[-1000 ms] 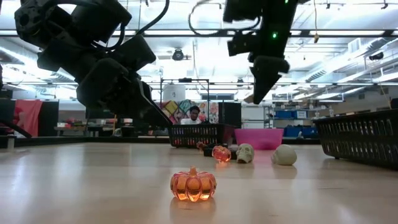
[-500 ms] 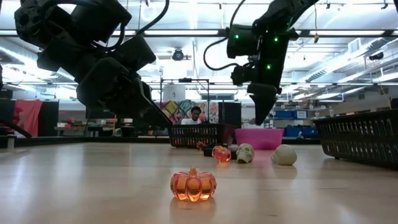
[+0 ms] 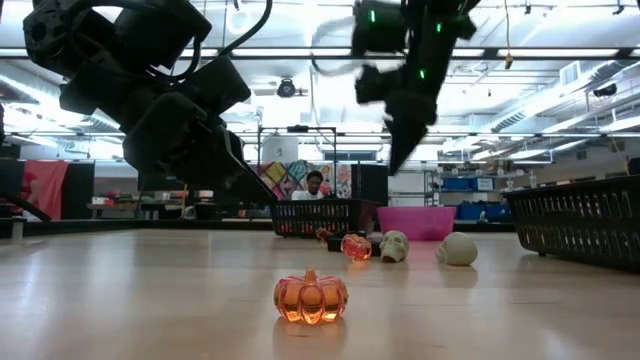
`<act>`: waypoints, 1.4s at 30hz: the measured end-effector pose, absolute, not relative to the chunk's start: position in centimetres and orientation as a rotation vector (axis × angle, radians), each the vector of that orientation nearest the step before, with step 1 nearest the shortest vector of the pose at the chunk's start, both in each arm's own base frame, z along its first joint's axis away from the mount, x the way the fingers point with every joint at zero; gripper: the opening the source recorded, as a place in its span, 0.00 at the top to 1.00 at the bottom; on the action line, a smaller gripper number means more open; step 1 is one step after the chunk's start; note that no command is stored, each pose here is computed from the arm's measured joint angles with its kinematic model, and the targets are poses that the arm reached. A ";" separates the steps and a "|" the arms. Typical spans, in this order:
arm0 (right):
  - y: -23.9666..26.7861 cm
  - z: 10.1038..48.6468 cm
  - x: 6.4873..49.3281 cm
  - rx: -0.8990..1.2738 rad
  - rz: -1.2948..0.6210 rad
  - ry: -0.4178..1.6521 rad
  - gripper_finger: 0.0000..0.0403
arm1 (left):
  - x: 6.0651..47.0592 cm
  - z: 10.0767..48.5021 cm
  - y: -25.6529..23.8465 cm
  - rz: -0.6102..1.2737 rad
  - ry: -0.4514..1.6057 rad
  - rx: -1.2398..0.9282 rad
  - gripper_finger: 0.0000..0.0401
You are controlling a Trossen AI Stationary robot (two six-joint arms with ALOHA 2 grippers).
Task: Sort Halloween decoration
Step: Put the white skull toy into the pink bowl
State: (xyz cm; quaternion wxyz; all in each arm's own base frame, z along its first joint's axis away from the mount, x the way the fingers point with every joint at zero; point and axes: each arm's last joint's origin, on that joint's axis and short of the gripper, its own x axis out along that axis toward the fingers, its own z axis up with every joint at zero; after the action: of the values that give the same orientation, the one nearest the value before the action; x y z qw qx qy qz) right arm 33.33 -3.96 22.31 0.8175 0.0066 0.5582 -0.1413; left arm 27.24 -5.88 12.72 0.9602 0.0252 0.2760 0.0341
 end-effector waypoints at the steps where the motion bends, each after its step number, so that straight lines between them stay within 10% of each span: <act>1: -2.9 22.4 33.7 -0.001 -0.261 1.157 0.62 | 27.2 12.7 -5.9 0.069 0.560 0.051 0.66; 19: 8.8 19.1 35.4 -0.086 0.090 1.134 0.42 | 27.4 12.9 -5.8 0.068 0.542 0.058 0.66; 42: 11.2 14.8 37.0 -0.319 0.336 1.119 0.58 | 27.2 12.7 -5.8 0.069 0.565 0.061 0.66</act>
State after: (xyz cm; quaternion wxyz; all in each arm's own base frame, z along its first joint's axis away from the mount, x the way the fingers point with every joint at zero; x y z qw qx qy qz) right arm 37.01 11.16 14.82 0.8221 -0.1500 0.5260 0.1577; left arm 27.23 -5.82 12.68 0.9593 0.0302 0.2787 0.0338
